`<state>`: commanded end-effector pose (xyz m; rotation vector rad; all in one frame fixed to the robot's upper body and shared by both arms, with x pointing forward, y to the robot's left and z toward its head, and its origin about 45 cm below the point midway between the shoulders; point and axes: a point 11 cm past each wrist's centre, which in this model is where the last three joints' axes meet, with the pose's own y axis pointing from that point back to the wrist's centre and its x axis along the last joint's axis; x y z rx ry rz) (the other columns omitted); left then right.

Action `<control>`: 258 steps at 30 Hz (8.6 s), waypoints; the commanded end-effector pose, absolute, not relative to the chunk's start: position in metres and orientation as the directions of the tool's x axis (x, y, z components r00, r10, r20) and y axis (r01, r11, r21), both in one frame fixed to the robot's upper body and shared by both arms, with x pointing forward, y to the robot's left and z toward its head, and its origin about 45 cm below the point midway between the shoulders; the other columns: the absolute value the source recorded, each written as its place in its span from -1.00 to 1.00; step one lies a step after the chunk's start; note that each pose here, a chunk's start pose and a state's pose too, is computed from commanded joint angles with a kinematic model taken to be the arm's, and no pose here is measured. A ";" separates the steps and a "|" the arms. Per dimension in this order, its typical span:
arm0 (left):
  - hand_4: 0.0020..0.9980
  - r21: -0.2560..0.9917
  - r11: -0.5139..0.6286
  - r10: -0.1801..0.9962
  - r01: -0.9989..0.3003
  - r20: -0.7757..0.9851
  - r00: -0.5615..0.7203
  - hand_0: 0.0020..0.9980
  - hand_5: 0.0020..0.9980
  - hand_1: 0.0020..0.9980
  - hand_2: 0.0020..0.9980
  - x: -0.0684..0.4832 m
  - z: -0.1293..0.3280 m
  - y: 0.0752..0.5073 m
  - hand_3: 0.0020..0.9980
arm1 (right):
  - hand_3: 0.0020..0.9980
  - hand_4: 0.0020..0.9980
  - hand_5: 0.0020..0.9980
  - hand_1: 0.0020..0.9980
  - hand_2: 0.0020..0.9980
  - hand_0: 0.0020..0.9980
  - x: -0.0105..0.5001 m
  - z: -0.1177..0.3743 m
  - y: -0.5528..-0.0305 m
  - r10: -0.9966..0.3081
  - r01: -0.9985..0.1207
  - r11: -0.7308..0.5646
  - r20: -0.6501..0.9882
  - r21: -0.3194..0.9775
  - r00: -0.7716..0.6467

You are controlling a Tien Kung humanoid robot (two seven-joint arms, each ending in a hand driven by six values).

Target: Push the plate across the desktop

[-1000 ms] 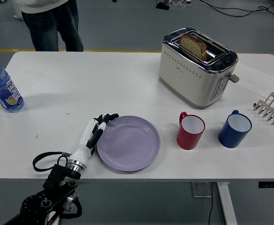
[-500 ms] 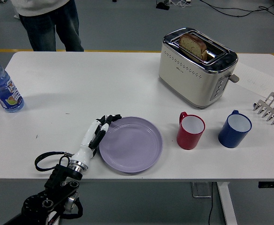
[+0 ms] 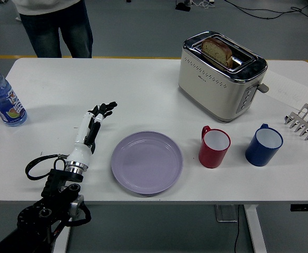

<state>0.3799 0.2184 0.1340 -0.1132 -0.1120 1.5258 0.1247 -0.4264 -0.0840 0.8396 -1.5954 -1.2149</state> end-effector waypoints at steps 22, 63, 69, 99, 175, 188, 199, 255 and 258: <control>0.27 -0.014 -0.061 0.877 -0.998 -0.478 -0.047 0.91 1.00 0.94 1.00 0.380 0.158 0.244 1.00 | 0.21 -0.28 -0.23 0.20 0.36 0.27 0.129 -0.083 -0.428 -0.902 0.004 0.281 0.266 0.960 -0.341; 0.39 -0.015 -0.177 0.938 -0.984 -0.304 -0.164 1.00 1.00 1.00 1.00 0.376 0.162 0.280 1.00 | 0.21 -0.27 -0.25 0.19 0.36 0.27 0.132 -0.082 -0.428 -0.902 0.000 0.281 0.264 0.960 -0.340; 0.38 -0.033 -0.161 0.937 -0.986 -0.320 -0.142 0.97 1.00 0.97 1.00 0.374 0.161 0.281 1.00 | 0.21 -0.27 -0.25 0.18 0.36 0.26 0.130 -0.082 -0.428 -0.902 0.003 0.281 0.265 0.960 -0.340; 0.30 0.045 -0.281 0.900 -0.959 -0.335 -0.280 -0.20 0.72 0.13 0.24 0.336 0.157 0.380 0.20 | 0.21 -0.26 -0.24 0.18 0.36 0.26 0.121 -0.085 -0.428 -0.897 0.015 0.283 0.270 0.959 -0.351; 0.27 -0.185 -0.336 0.936 -0.924 -0.170 -0.307 0.83 1.00 0.89 0.96 0.322 0.161 0.365 0.98 | 0.21 -0.28 -0.25 0.18 0.36 0.26 0.129 -0.083 -0.427 -0.901 0.008 0.286 0.271 0.958 -0.338; 0.26 -0.205 -0.359 0.933 -0.911 -0.120 -0.340 0.84 1.00 0.89 0.96 0.323 0.158 0.365 0.98 | 0.21 -0.28 -0.25 0.18 0.36 0.26 0.134 -0.082 -0.425 -0.901 -0.003 0.282 0.264 0.959 -0.343; 0.23 -0.230 -0.415 0.909 -0.880 -0.128 -0.396 0.79 1.00 0.86 0.92 0.321 0.154 0.367 0.95 | 0.21 -0.28 -0.25 0.18 0.36 0.26 0.140 -0.081 -0.425 -0.905 -0.012 0.282 0.262 0.959 -0.335; 0.15 -0.136 -0.479 0.876 -0.867 -0.018 -0.481 0.69 1.00 0.78 0.82 0.311 0.119 0.368 0.77 | 0.20 -0.29 -0.24 0.18 0.35 0.26 0.132 -0.084 -0.420 -0.909 0.005 0.277 0.263 0.961 -0.325; 0.15 -0.138 -0.480 0.876 -0.866 -0.016 -0.483 0.69 1.00 0.78 0.82 0.311 0.120 0.369 0.77 | 0.20 -0.29 -0.24 0.18 0.35 0.26 0.132 -0.084 -0.421 -0.909 0.006 0.276 0.263 0.961 -0.324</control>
